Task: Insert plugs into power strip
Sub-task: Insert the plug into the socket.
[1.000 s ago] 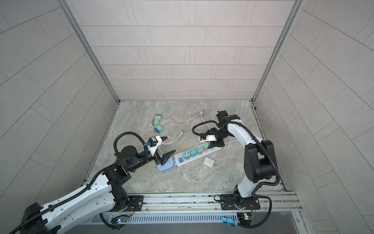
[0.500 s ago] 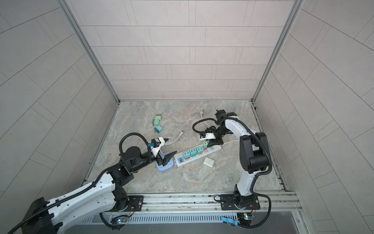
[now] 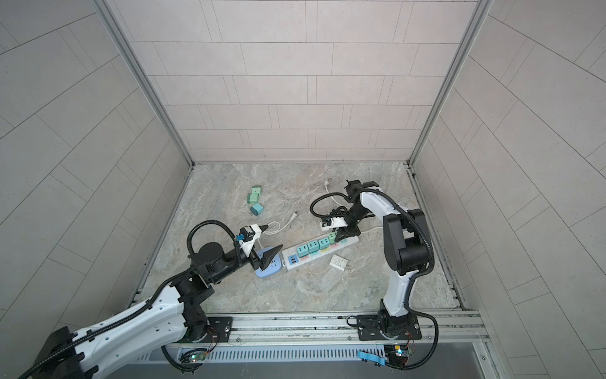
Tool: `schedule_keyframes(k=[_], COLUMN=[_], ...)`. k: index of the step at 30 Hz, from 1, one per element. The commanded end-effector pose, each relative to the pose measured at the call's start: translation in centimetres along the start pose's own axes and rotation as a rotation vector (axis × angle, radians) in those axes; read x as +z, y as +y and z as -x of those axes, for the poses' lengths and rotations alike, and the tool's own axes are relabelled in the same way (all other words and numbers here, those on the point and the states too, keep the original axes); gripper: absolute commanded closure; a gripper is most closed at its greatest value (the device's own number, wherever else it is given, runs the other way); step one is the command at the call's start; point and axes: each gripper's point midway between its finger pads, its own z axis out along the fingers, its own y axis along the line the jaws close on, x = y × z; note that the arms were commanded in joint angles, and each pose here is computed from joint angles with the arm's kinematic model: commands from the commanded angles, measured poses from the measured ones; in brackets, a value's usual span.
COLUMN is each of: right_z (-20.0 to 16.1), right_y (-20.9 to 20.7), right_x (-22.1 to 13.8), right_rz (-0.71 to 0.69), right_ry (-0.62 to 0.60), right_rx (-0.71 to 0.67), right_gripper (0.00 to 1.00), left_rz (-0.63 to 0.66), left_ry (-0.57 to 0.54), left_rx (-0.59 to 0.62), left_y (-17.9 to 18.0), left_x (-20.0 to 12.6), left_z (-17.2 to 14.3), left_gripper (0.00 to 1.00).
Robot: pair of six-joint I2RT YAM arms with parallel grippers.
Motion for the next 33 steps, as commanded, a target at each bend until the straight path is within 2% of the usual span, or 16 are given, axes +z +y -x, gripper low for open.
schedule_keyframes(k=[1, 11, 17, 23, 29, 33], right_z=[0.5, 1.4, 3.7, 3.4, 2.7, 2.7], right_y=[0.7, 0.0, -0.3, 0.2, 0.8, 0.9], right_x=[0.4, 1.7, 1.0, 1.5, 2.7, 3.0], right_rz=[0.049, 0.034, -0.015, 0.018, 0.065, 0.075], right_ry=[-0.021, -0.041, -0.156, -0.144, -0.06, -0.073], right_rx=[-0.009, -0.051, -0.104, -0.098, -0.098, -0.094], right_gripper=[1.0, 1.0, 1.0, 1.0, 1.0, 1.0], left_rz=[0.01, 0.005, 0.003, -0.005, -0.01, -0.014], left_ry=[-0.028, -0.039, -0.039, -0.044, -0.055, -0.06], left_rx=[-0.003, 0.0, -0.002, -0.004, -0.003, -0.003], left_y=[0.2, 0.2, 0.1, 0.0, -0.1, -0.1], left_x=[-0.3, -0.2, -0.2, -0.2, -0.4, -0.4], left_z=[0.5, 1.1, 1.2, 1.5, 1.9, 2.2], left_gripper=[0.15, 0.15, 0.16, 0.15, 0.15, 0.15])
